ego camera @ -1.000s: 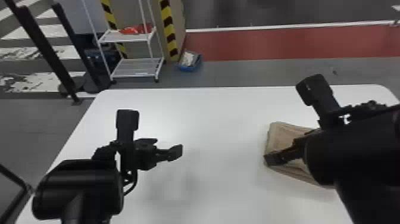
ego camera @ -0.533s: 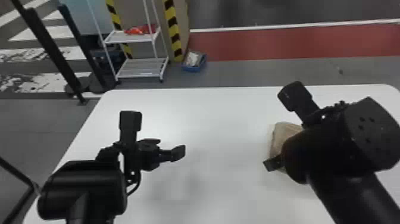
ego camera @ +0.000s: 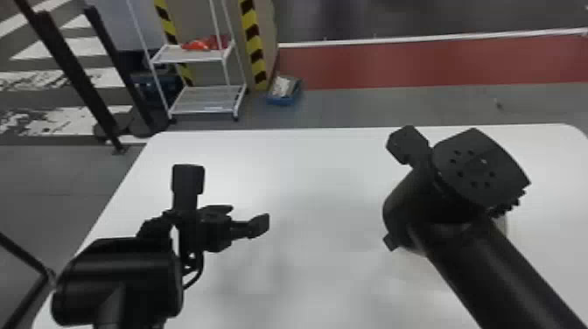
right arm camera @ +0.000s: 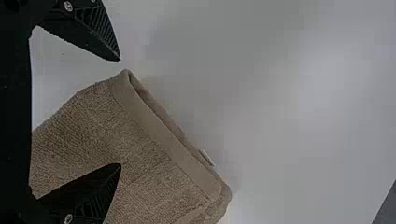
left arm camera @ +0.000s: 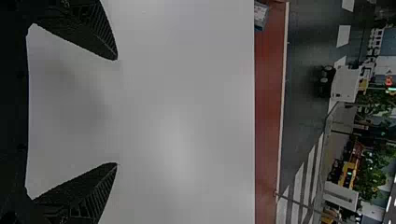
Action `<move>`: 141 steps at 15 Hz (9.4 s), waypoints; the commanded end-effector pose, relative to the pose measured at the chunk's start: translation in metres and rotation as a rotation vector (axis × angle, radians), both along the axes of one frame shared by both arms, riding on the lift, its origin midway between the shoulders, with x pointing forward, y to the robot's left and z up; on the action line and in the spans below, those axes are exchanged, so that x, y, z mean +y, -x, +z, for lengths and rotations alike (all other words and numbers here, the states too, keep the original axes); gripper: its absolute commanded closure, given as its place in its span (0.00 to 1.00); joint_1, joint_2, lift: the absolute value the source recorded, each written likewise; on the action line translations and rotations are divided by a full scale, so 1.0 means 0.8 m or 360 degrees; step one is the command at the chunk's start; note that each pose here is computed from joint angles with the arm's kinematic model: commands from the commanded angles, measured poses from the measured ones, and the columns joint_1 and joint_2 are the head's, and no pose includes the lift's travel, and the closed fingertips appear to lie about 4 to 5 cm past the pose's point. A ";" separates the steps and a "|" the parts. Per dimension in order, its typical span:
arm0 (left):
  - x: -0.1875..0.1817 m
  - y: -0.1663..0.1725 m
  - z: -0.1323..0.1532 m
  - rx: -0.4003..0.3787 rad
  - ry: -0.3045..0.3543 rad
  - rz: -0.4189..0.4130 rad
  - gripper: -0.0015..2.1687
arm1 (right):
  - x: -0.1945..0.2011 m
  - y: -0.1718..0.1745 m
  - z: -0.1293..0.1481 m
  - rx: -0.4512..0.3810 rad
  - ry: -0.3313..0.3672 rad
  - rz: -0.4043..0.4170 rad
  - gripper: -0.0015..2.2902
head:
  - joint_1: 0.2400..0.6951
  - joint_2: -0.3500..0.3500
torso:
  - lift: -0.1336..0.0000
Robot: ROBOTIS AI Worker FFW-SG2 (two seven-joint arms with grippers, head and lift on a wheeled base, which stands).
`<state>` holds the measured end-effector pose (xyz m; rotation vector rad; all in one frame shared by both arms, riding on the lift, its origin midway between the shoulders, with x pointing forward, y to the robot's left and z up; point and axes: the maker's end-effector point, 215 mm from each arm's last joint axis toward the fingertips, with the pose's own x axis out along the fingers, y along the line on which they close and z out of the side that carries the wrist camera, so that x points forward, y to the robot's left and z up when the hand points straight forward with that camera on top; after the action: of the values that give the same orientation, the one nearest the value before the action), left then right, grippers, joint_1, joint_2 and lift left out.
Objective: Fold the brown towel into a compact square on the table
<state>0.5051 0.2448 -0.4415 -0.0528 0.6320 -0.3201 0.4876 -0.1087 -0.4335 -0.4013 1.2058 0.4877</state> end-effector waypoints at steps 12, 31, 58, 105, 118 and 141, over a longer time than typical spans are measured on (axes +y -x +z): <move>0.006 0.002 -0.001 -0.0011 0.0007 0.0009 0.03 | -0.023 -0.008 -0.018 0.0091 0.0151 -0.0013 0.74 | 1.00 0.69 | 0.07; 0.008 -0.001 0.005 -0.0025 0.0009 0.0011 0.03 | 0.109 0.020 0.036 -0.0399 0.0073 0.0972 0.74 | 1.00 0.85 | 0.07; 0.003 -0.003 -0.003 -0.0006 0.0001 0.0005 0.03 | 0.059 0.011 0.108 -0.0328 -0.0881 0.0317 0.52 | 1.00 0.85 | 0.07; 0.012 -0.024 -0.008 -0.0058 0.0012 0.0036 0.03 | -0.029 0.039 0.033 -0.0028 -0.0709 -0.0237 0.96 | 1.00 0.69 | 0.07; 0.006 -0.024 -0.010 -0.0053 0.0019 0.0021 0.03 | -0.044 -0.005 -0.010 0.0072 -0.0521 -0.0377 0.96 | 1.00 0.67 | 0.07; 0.011 -0.031 -0.007 -0.0100 0.0013 0.0022 0.03 | -0.026 -0.175 0.002 -0.0612 -0.0456 -0.0088 0.96 | 1.00 0.66 | 0.07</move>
<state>0.5295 0.2543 -0.4467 -0.0511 0.5705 -0.3096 0.6263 -0.1327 -0.4272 -0.2090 0.7514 0.4914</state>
